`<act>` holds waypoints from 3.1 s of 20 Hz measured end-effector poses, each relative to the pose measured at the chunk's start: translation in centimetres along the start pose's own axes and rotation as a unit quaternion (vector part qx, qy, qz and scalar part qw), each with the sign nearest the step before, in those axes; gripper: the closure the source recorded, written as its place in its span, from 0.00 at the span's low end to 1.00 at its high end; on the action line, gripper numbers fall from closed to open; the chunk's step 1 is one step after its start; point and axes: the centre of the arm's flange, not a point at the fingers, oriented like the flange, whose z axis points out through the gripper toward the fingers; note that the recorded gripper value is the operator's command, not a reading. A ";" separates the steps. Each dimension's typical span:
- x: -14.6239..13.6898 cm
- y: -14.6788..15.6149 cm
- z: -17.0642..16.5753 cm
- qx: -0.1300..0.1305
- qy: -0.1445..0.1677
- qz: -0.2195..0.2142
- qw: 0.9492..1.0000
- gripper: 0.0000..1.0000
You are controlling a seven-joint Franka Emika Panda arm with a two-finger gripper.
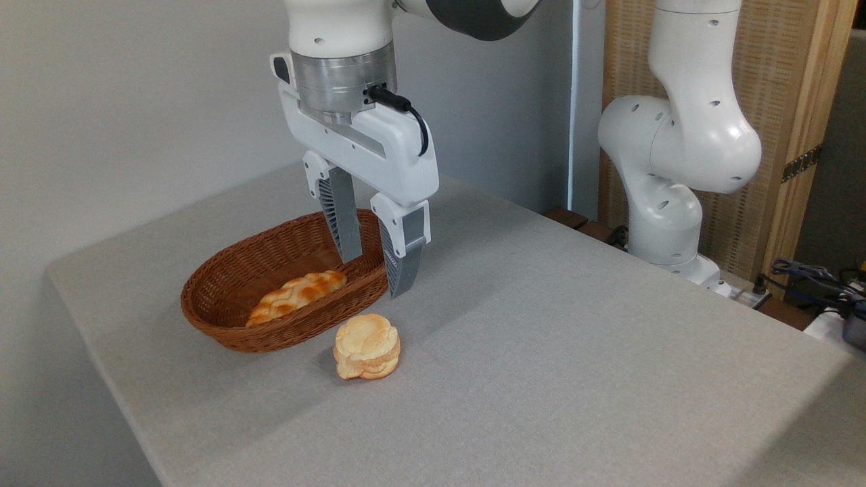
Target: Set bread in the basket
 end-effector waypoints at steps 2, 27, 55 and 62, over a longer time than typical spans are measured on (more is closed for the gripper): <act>0.0 0.0 0.0 0.000 0.000 0.000 1.000 0.00; -0.6 -0.7 -0.1 0.001 0.001 -0.008 1.000 0.00; 2.7 1.5 10.7 -0.055 0.002 0.076 0.996 0.00; 4.1 1.7 13.6 -0.056 -0.004 0.085 0.995 0.00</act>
